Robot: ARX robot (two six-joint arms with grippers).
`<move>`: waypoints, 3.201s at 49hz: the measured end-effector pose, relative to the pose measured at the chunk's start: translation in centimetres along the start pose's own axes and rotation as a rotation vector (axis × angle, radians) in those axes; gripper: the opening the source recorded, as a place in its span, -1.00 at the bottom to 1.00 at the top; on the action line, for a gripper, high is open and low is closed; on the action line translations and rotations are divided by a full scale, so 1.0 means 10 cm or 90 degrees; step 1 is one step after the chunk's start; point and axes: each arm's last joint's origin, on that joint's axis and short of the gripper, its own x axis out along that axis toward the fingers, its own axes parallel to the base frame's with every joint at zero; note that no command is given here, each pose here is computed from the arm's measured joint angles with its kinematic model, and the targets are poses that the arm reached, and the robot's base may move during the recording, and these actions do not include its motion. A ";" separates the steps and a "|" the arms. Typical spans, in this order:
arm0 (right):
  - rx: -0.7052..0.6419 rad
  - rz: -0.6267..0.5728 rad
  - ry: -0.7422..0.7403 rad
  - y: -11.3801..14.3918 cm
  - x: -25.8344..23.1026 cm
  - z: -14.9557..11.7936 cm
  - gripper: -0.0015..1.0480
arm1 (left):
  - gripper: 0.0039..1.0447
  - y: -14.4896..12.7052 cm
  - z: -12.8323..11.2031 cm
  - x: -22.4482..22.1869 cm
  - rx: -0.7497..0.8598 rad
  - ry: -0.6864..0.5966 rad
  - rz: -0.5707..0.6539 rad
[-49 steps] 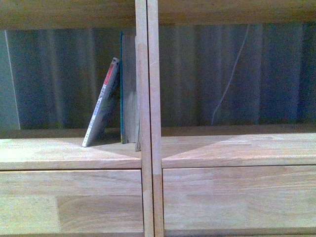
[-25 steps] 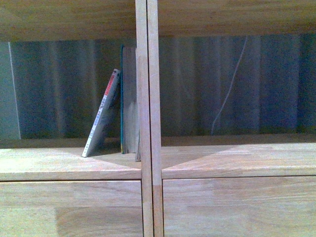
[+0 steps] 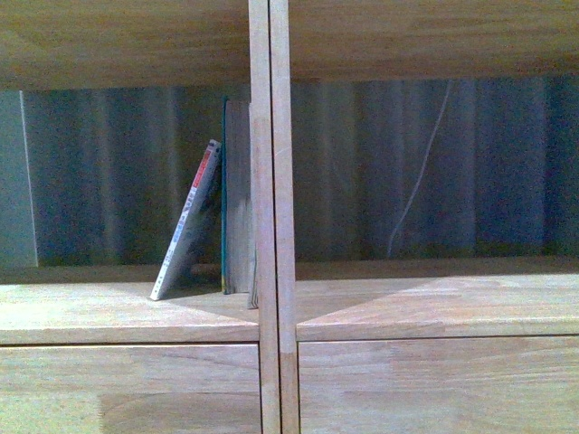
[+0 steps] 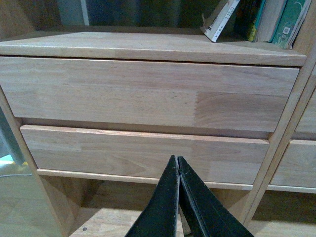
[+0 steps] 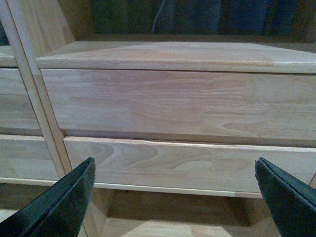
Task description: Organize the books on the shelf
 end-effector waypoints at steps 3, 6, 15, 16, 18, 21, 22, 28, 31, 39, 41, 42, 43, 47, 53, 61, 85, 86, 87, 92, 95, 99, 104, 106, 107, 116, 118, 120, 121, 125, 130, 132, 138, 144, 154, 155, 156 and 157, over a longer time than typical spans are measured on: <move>0.000 0.000 0.000 0.00 0.00 0.00 0.86 | -0.95 0.00 0.00 0.00 0.000 0.000 0.000; 0.000 0.000 0.000 0.00 0.00 0.00 0.86 | -0.95 0.00 0.00 0.00 0.000 0.000 0.000; 0.000 0.000 0.000 0.00 0.00 0.00 0.86 | -0.73 0.00 0.00 0.00 -0.001 0.000 0.000; 0.000 0.000 0.000 0.00 0.00 0.00 0.86 | -0.67 0.00 0.00 0.00 -0.001 0.000 0.000; 0.000 0.000 0.000 0.00 0.00 0.00 0.86 | -0.56 0.00 0.00 0.00 -0.001 0.000 0.000; 0.000 0.000 0.000 0.00 0.00 0.00 0.86 | -0.39 0.00 0.00 0.00 -0.001 0.000 0.000; 0.000 0.000 0.000 0.00 0.00 0.00 0.86 | -0.32 0.00 0.00 0.00 -0.001 0.000 0.000; 0.000 0.000 0.000 0.00 0.00 0.00 0.86 | 0.01 0.00 0.00 0.00 -0.001 0.000 0.000; 0.000 0.000 0.000 0.00 0.00 0.00 0.86 | 0.22 0.00 0.00 0.00 -0.001 0.000 0.000; 0.000 0.000 0.000 0.00 0.00 0.00 0.86 | 0.69 0.00 0.00 0.00 -0.001 0.000 0.000; 0.000 0.000 0.000 0.00 0.00 0.00 0.86 | 0.82 0.00 0.00 0.00 -0.001 0.000 0.000; 0.000 0.000 0.000 0.00 0.00 0.00 0.86 | 0.88 0.00 0.00 0.00 -0.001 0.000 0.000; 0.000 0.000 0.000 0.00 0.00 0.00 0.86 | 0.89 0.00 0.00 0.00 -0.001 0.000 0.000; 0.000 0.000 0.000 0.00 0.00 0.00 0.86 | 0.86 0.00 0.00 0.00 -0.001 0.000 0.000; 0.000 0.000 0.000 0.00 0.00 0.00 0.86 | 0.86 0.00 0.00 0.00 -0.001 0.000 0.000; 0.000 0.000 0.000 0.00 0.00 0.00 0.86 | 0.86 0.00 0.00 0.00 -0.001 0.000 0.000; 0.000 0.000 0.000 0.00 0.00 0.00 0.86 | 0.86 0.00 0.00 0.00 -0.001 0.000 0.000; 0.000 0.000 0.000 0.00 0.00 0.00 0.86 | 0.86 0.00 0.00 0.00 -0.001 0.000 0.000; 0.000 0.000 0.000 0.00 0.00 0.00 0.86 | 0.86 0.00 0.00 0.00 -0.001 0.000 0.000; 0.000 0.000 0.000 0.00 0.00 0.00 0.86 | 0.86 0.00 0.00 0.00 -0.001 0.000 0.000; 0.000 0.000 0.000 0.00 0.00 0.00 0.86 | 0.86 0.00 0.00 0.00 -0.001 0.000 0.000; 0.000 0.000 0.000 0.00 0.00 0.00 0.86 | 0.86 0.00 0.00 0.00 -0.001 0.000 0.000; 0.000 0.000 0.000 0.00 0.00 0.00 0.86 | 0.86 0.00 0.00 0.00 -0.001 0.000 0.000; 0.000 0.000 0.000 0.00 0.00 0.00 0.86 | 0.86 0.00 0.00 0.00 -0.001 0.000 0.000; 0.000 0.000 0.000 0.00 0.00 0.00 0.86 | 0.86 0.00 0.00 0.00 -0.001 0.000 0.000; 0.000 0.000 0.000 0.00 0.00 0.00 0.86 | 0.86 0.00 0.00 0.00 -0.001 0.000 0.000; 0.000 0.000 0.000 0.00 0.00 0.00 0.86 | 0.86 0.00 0.00 0.00 -0.001 0.000 0.000; 0.000 0.000 0.000 0.00 0.00 0.00 0.86 | 0.86 0.00 0.00 0.00 -0.001 0.000 0.000; 0.000 0.000 0.000 0.00 0.00 0.00 0.86 | 0.86 0.00 0.00 0.00 -0.001 0.000 0.000; 0.000 0.000 0.000 0.00 0.00 0.00 0.86 | 0.86 0.00 0.00 0.00 -0.001 0.000 0.000; 0.000 0.000 0.000 0.00 0.00 0.00 0.86 | 0.86 0.00 0.00 0.00 -0.001 0.000 0.000; 0.000 0.000 0.000 0.00 0.00 0.00 0.86 | 0.86 0.00 0.00 0.00 -0.001 0.000 0.000; 0.000 0.000 0.000 0.00 0.00 0.00 0.86 | 0.86 0.00 0.00 0.00 -0.001 0.000 0.000; 0.000 0.000 0.000 0.00 0.00 0.00 0.86 | 0.86 0.00 0.00 0.00 -0.001 0.000 0.000; 0.000 0.000 0.000 0.00 0.00 0.00 0.86 | 0.86 0.00 0.00 0.00 -0.001 0.000 0.000; 0.000 0.000 0.000 0.00 0.00 0.00 0.86 | 0.86 0.00 0.00 0.00 -0.001 0.000 0.000; 0.000 0.000 0.000 0.00 0.00 0.00 0.86 | 0.86 0.00 0.00 0.00 -0.001 0.000 0.000; 0.000 0.000 0.000 0.00 0.00 0.00 0.86 | 0.86 0.00 0.00 0.00 -0.001 0.000 0.000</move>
